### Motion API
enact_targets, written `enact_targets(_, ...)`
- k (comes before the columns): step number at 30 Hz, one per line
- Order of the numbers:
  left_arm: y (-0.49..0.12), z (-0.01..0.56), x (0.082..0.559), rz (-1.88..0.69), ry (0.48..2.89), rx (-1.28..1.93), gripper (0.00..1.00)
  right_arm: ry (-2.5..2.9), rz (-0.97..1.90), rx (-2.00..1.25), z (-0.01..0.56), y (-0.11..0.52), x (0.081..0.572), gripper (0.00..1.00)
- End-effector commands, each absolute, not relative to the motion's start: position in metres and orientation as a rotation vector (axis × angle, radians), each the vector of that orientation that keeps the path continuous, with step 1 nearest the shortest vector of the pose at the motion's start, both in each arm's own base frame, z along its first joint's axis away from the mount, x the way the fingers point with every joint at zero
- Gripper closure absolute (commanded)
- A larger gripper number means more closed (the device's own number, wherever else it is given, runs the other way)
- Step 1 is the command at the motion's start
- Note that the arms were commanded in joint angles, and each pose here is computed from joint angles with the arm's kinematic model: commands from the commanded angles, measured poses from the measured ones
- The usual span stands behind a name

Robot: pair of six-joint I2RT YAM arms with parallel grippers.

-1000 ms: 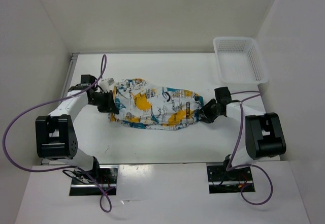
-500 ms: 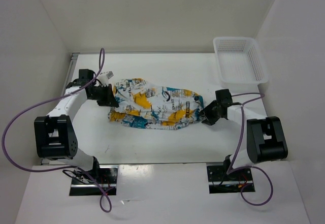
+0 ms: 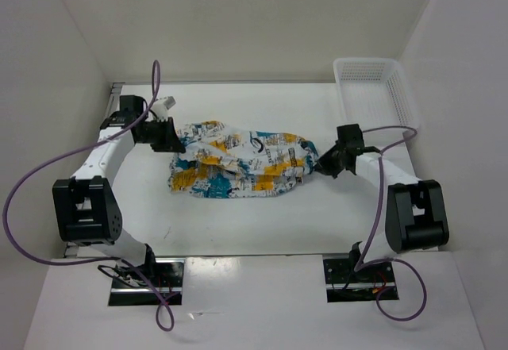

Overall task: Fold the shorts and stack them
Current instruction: Fold the shorts

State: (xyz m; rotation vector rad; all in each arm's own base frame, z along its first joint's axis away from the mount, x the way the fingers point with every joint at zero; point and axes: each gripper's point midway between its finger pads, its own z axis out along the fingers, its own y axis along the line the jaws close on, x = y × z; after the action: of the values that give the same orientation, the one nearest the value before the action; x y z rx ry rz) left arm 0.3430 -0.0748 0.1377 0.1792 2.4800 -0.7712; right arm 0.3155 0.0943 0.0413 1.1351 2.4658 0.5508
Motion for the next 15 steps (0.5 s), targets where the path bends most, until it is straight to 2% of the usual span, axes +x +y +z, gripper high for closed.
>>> enact_targets(1, -0.071, 0.168, 0.378, -0.744, 2.355, 0.251, 1.0, 2.319, 0.571, 0.938, 0.113, 0.091, 0.353, 1.0)
enact_targets(4, -0.059, 0.183, 0.406, -0.707, 2.296, 0.245, 1.0, 2.272, 0.641, 0.814, 0.159, 0.1, 0.37, 1.0)
enact_targets(7, -0.044, 0.202, 0.425, -0.688, 2.244, 0.229, 1.0, 2.291, 0.685, 0.713, 0.176, 0.115, 0.375, 1.0)
enact_targets(11, -0.013, 0.206, 0.425, -0.669, 2.239, 0.144, 1.0, 2.321, 0.691, 0.609, 0.18, 0.132, 0.369, 1.0)
enact_targets(15, 0.002, 0.194, 0.407, -0.695, 2.25, 0.076, 1.0, 2.422, 0.688, 0.56, 0.152, 0.15, 0.35, 1.0)
